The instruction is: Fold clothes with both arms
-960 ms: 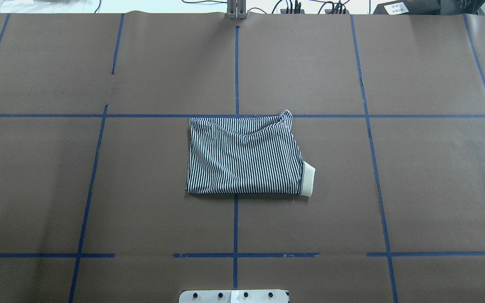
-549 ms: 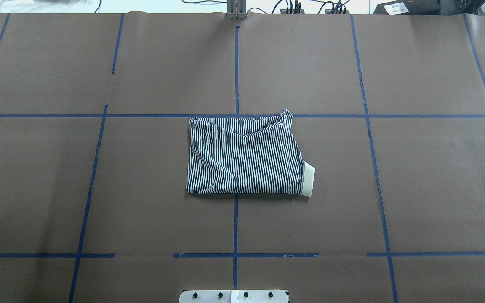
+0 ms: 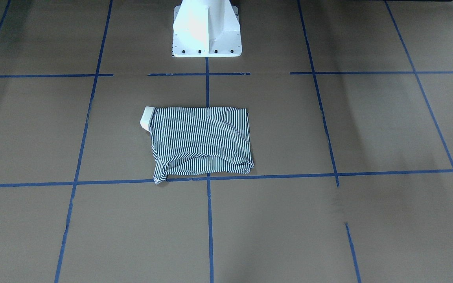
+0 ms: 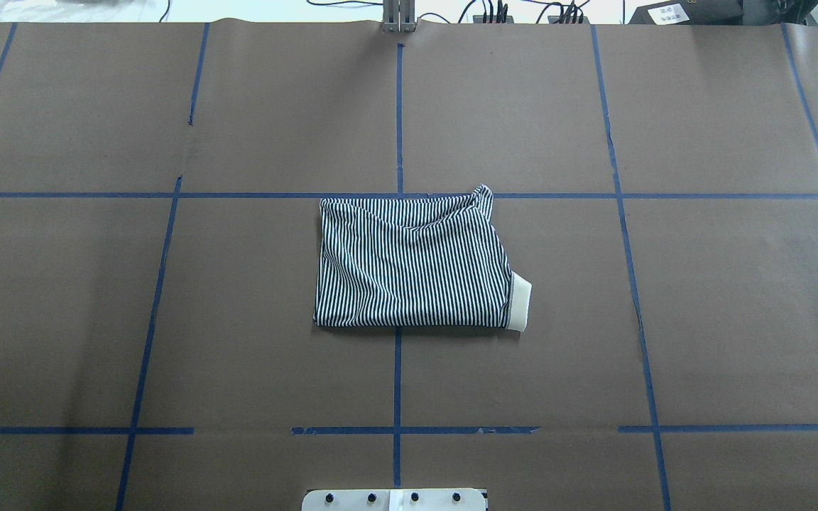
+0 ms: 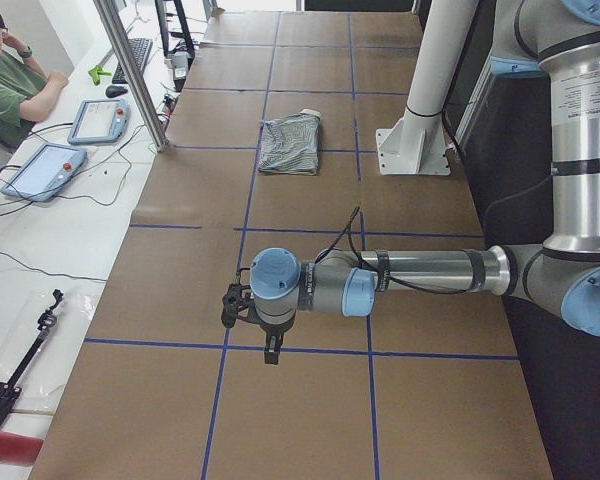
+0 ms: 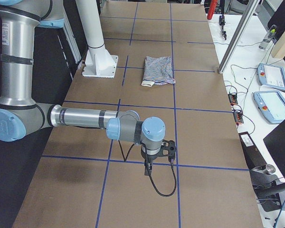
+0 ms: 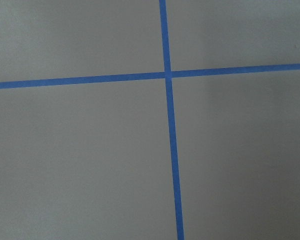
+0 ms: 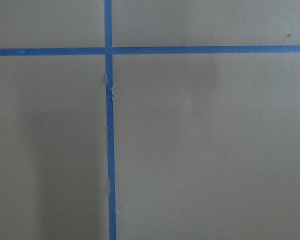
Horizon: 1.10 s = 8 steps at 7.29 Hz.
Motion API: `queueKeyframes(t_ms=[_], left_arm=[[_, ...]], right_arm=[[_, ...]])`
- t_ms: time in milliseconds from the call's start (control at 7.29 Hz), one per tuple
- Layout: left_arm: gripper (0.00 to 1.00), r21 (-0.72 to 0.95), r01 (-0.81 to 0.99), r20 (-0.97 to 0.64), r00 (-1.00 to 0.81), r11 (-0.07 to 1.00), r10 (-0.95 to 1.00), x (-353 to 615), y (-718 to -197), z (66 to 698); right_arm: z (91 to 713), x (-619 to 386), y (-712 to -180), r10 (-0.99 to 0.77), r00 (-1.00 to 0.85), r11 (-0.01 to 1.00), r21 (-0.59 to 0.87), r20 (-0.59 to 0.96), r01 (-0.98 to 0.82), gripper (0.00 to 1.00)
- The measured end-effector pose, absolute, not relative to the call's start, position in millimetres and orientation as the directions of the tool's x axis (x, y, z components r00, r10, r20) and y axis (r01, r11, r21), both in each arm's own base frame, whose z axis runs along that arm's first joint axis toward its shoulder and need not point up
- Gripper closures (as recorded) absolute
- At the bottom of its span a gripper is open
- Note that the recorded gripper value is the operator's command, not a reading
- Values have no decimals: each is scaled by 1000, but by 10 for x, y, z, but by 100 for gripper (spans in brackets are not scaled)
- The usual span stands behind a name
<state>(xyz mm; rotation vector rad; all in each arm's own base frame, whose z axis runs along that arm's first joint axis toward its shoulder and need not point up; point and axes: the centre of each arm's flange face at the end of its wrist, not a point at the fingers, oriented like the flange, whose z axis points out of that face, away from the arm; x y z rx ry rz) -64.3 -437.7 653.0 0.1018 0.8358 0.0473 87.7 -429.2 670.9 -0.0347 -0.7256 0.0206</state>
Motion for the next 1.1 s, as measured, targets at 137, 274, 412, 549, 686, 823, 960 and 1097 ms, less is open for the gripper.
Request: queueKeyframes(t_ms=[137, 274, 412, 549, 686, 823, 960, 1097], left_arm=[[0, 111, -2, -737, 670, 994, 84, -643, -4376, 6519], [0, 112, -2, -737, 670, 994, 85, -644, -4374, 6513], [0, 113, -3, -737, 671, 994, 86, -645, -4369, 6511], [0, 113, -3, -737, 671, 994, 86, -645, -4365, 6513], [0, 112, -3, -737, 671, 994, 85, -644, -4363, 6518], [0, 111, -3, -737, 670, 994, 84, -643, -4361, 6524], [0, 110, -4, -737, 670, 994, 84, -643, -4360, 6531], [0, 110, -4, -737, 670, 994, 84, -643, -4362, 6534]], right_arm=[[6709, 877, -4292, 31, 748, 999, -39, 663, -7, 0], [6709, 877, -4291, 31, 748, 999, -39, 663, -7, 0], [6712, 875, -4288, 31, 748, 999, -39, 663, -6, 0], [6715, 871, -4286, 30, 749, 999, -40, 662, -5, 0], [6715, 866, -4287, 28, 749, 999, -39, 662, -3, 0], [6718, 862, -4285, 27, 749, 999, -40, 662, -2, 0], [6723, 860, -4282, 27, 749, 999, -40, 663, -1, 0], [6724, 856, -4281, 26, 749, 999, -40, 663, 1, 0]])
